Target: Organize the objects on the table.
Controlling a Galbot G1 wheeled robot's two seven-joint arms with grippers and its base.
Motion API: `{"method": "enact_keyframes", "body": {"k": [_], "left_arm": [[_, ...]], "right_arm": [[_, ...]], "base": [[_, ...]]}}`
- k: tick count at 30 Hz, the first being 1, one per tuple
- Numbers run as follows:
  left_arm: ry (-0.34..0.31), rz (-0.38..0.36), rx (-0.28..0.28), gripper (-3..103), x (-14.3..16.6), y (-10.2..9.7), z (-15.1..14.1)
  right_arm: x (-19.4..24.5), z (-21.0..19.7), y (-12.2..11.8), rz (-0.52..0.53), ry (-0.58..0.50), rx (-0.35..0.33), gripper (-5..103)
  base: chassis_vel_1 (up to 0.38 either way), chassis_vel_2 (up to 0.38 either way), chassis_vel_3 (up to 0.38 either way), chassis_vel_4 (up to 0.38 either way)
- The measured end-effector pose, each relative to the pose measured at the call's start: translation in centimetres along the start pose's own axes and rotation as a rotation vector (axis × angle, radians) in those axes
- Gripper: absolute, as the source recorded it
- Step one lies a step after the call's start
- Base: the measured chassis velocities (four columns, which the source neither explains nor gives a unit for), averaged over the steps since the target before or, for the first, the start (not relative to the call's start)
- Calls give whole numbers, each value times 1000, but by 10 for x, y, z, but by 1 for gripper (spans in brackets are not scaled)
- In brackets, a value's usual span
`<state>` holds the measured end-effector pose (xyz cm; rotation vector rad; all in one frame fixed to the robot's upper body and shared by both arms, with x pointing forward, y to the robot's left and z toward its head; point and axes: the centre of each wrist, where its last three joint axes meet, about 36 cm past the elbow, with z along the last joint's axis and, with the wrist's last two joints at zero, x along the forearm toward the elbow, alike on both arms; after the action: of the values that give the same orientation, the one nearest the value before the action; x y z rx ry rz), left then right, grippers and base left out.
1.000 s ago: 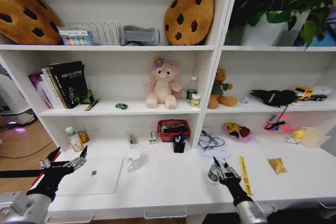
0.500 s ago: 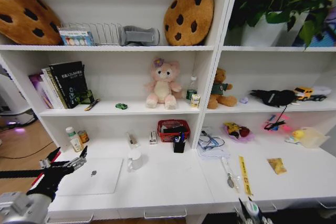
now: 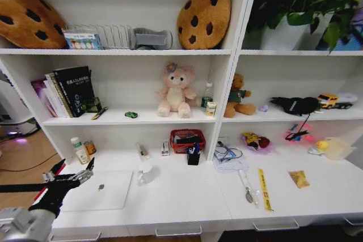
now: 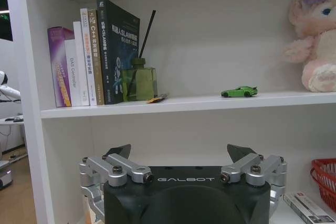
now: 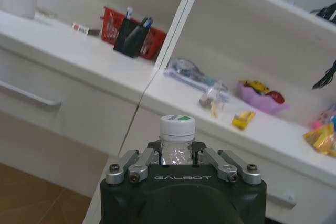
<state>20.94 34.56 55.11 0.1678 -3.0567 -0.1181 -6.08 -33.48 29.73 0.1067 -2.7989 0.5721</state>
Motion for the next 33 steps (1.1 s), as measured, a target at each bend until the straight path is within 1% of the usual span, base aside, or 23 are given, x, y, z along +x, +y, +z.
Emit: {"method": "enact_keyframes", "body": {"k": [2,3,4,5,6,8,11,13,14,16,17,19,20,22,23,25,26,28,29,30,33], "left_arm": [[0,0,0,100,0,0,0],[0,0,0,100,0,0,0],[0,0,0,100,0,0,0],[0,0,0,100,0,0,0],[0,0,0,100,0,0,0],[0,0,0,100,0,0,0],[0,0,0,100,0,0,0],[0,0,0,100,0,0,0],[0,0,0,100,0,0,0],[0,0,0,100,0,0,0],[0,0,0,100,0,0,0],[0,0,0,100,0,0,0],[0,0,0,100,0,0,0],[0,0,0,100,0,0,0],[0,0,0,100,0,0,0],[0,0,0,100,0,0,0],[0,0,0,100,0,0,0],[0,0,0,100,0,0,0],[0,0,0,100,0,0,0],[0,0,0,100,0,0,0],[0,0,0,100,0,0,0]], "right_arm": [[-10,49,4,-8,99,-28,27],[-10,49,4,-8,99,-28,27],[-20,72,6,-13,154,-47,27],[-26,82,8,-15,189,-65,27],[-26,82,8,-15,189,-65,27],[-49,109,15,17,297,-100,27],[-62,119,19,42,325,-108,27],[-91,130,23,95,401,-140,27],[-91,130,23,95,401,-140,27],[-114,135,25,115,504,-205,27],[-114,135,25,115,504,-205,27],[-137,140,25,128,569,-255,27],[-137,140,25,128,569,-255,27],[-177,140,22,168,608,-332,27],[-177,140,22,168,608,-332,27],[-217,134,18,206,617,-402,27],[-217,134,18,206,617,-402,27],[-250,130,14,248,596,-429,27],[-250,130,14,248,596,-429,27],[-265,130,11,266,583,-420,27],[-288,138,3,285,537,-337,27]], "base": [[0,0,0,0],[0,0,0,0],[0,0,0,0],[0,0,0,0],[0,0,0,0],[0,0,0,0],[0,0,0,0],[0,0,0,0],[0,0,0,0],[0,0,0,0],[0,0,0,0],[0,0,0,0],[0,0,0,0],[0,0,0,0],[0,0,0,0],[0,0,0,0],[0,0,0,0],[0,0,0,0],[0,0,0,0],[0,0,0,0],[0,0,0,0]]}}
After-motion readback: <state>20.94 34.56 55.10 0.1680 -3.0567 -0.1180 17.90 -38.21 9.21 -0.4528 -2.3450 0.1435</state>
